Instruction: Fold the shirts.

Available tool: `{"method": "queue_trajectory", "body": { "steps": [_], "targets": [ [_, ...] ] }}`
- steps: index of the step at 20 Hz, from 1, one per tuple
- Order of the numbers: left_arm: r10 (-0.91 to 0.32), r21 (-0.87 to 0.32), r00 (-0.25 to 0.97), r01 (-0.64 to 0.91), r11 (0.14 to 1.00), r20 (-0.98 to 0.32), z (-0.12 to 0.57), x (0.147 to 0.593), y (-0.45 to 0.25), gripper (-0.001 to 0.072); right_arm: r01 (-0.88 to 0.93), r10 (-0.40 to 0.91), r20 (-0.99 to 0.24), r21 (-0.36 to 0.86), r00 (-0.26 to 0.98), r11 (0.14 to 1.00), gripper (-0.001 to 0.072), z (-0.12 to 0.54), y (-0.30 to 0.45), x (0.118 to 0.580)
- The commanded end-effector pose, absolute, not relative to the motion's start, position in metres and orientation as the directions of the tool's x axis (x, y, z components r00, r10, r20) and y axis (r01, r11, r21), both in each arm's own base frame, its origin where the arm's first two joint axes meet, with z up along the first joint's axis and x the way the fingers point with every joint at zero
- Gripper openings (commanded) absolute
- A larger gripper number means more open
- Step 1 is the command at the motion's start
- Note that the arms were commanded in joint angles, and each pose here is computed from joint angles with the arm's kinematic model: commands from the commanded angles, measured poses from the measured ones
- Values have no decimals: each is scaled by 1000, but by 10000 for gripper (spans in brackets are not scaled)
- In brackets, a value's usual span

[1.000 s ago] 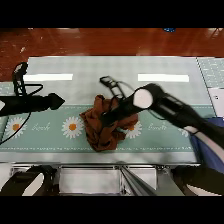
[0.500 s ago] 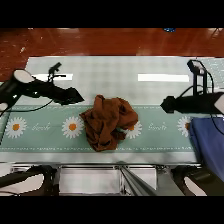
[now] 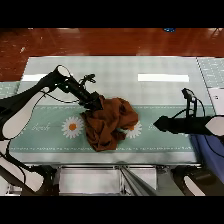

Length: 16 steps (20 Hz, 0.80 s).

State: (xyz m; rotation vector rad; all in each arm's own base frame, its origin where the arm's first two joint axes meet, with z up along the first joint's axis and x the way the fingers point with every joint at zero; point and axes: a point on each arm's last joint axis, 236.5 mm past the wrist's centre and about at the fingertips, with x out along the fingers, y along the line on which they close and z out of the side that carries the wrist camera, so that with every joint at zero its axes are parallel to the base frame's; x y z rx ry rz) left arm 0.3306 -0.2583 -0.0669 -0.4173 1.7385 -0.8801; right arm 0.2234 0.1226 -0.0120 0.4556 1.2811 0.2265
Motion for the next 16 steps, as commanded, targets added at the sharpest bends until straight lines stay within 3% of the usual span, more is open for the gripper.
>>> {"method": "queue_trajectory", "body": {
  "steps": [1,8,16],
  "targets": [
    [-661,-744,-353,203,637,-662,-60,341,-268,21,101,487,-848,514,210,852,410,-33,148,199],
    [-691,-746,-287,183,640,-663,-44,367,-242,21,114,638,-753,656,159,746,409,-64,259,168],
    [-693,-743,-272,188,642,-668,-43,371,-242,21,110,659,-747,665,90,739,409,-92,331,178]
  ]
}}
